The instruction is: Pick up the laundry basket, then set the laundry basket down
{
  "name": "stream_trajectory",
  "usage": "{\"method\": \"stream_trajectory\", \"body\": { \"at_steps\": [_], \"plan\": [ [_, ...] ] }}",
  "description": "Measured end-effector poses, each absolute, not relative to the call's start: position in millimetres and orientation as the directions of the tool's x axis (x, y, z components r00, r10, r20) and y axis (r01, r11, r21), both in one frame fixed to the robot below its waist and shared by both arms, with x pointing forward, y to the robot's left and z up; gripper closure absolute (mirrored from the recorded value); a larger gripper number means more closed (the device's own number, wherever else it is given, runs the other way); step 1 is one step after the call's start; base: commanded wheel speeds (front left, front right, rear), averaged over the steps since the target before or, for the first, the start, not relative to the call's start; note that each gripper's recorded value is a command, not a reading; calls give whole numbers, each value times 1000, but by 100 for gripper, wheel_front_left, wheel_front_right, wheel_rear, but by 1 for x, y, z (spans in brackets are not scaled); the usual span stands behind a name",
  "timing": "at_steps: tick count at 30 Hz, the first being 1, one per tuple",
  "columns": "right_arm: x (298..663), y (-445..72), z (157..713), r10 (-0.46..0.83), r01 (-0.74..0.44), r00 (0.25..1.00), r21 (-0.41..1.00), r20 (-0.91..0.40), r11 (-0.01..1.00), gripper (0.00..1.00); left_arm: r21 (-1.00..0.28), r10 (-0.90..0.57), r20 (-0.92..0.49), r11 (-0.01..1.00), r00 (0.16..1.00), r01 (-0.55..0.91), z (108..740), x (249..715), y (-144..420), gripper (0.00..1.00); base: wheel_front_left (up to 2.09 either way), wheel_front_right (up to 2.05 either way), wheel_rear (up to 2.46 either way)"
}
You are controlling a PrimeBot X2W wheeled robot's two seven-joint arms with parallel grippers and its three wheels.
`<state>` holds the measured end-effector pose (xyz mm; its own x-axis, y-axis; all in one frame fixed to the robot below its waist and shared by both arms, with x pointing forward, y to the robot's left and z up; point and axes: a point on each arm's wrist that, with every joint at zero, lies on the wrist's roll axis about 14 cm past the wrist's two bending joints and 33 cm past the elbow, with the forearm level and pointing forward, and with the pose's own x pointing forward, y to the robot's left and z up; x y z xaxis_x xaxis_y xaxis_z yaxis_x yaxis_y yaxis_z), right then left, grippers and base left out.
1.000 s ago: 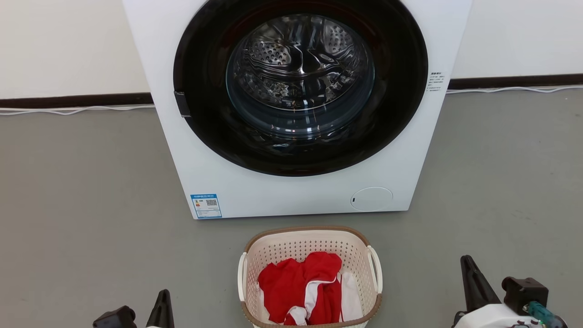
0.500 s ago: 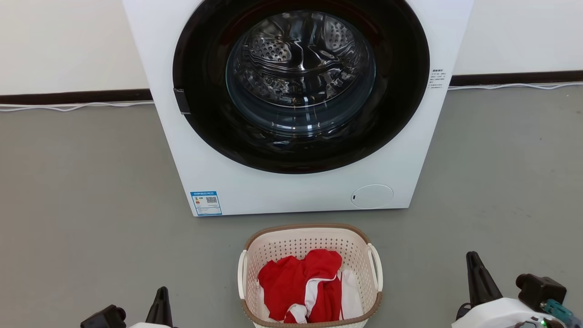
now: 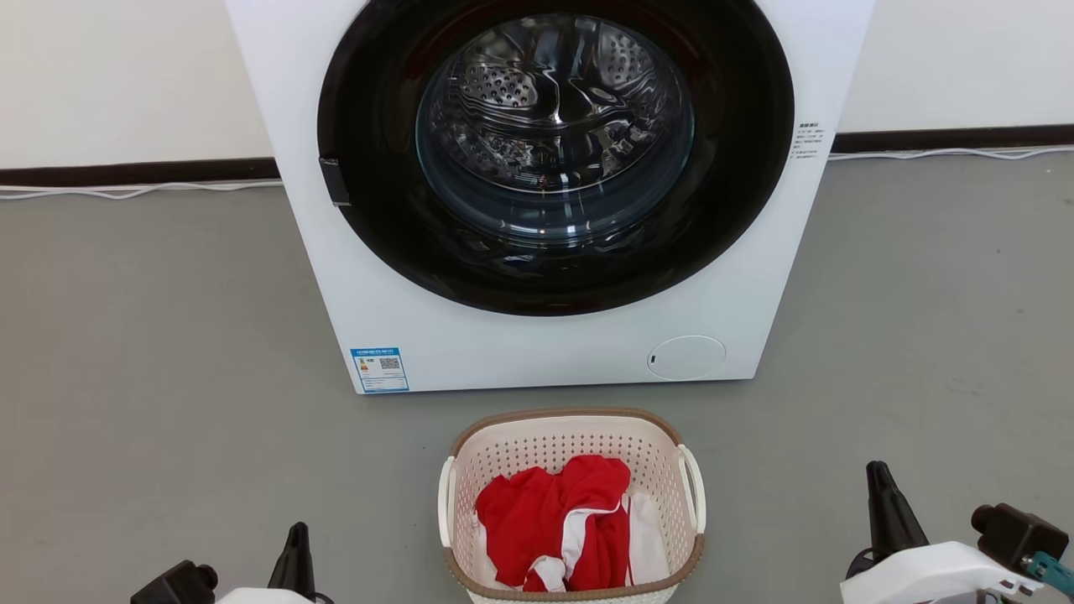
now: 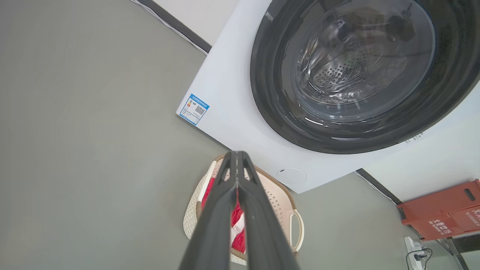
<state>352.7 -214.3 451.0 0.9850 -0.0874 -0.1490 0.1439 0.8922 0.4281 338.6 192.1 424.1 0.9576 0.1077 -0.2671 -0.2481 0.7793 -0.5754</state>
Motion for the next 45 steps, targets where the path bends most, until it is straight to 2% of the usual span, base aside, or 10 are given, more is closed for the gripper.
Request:
{"method": "stream_trajectory", "body": {
  "at_steps": [23,45],
  "plan": [
    [357,-216,454,-97,180,982,664,-160,726,100,-753,79,-264,606,961,-256,432,348,192,100,0,0,0],
    [362,-214,458,-82,181,983,843,-162,507,100,-878,40,-248,412,968,-242,439,354,190,100,0,0,0]
  ]
}}
